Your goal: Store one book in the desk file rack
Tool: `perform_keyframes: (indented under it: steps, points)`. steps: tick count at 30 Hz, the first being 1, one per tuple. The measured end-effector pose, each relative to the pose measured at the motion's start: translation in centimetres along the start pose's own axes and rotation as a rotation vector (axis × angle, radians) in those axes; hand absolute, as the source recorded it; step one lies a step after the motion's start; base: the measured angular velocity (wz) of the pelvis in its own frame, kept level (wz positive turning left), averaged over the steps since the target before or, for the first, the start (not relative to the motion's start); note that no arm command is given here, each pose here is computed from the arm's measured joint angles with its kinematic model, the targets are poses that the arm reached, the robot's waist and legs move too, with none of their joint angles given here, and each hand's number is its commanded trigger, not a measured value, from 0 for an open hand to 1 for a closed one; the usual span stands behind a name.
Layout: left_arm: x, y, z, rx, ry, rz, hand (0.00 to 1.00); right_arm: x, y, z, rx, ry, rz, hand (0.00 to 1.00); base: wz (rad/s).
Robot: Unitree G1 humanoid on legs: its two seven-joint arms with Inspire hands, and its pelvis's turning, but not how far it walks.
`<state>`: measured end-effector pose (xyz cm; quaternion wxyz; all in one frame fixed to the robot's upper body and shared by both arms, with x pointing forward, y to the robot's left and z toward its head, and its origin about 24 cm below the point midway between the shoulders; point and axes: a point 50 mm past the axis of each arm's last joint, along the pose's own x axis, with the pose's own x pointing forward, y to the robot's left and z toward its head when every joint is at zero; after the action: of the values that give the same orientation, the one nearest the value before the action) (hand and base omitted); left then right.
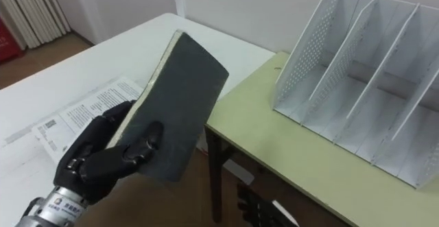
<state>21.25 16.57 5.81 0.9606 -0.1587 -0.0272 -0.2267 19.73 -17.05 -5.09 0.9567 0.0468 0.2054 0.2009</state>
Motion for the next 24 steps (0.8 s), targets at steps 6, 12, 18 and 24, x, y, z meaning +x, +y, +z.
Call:
perform_keyframes:
  steps: [6,12,18,24]
  points:
    - [-1.0,0.0,-0.3,-0.08,0.009,-0.067,1.0,-0.4,0.0,3.4,0.179,-0.207,0.061,0.0,-0.07]
    - [-1.6,0.9,-1.8,-0.125,0.072,-0.09,1.0,-0.8,0.4,6.0,0.234,-0.346,0.18,0.0,0.0]
    - [-1.8,0.8,-1.9,-0.163,0.085,-0.159,1.0,-1.1,1.1,7.2,0.285,-0.397,0.293,0.0,-0.01]
    - [-1.8,1.0,-1.2,-0.208,0.068,-0.218,1.0,-1.4,1.4,7.8,0.331,-0.426,0.403,0.0,-0.01]
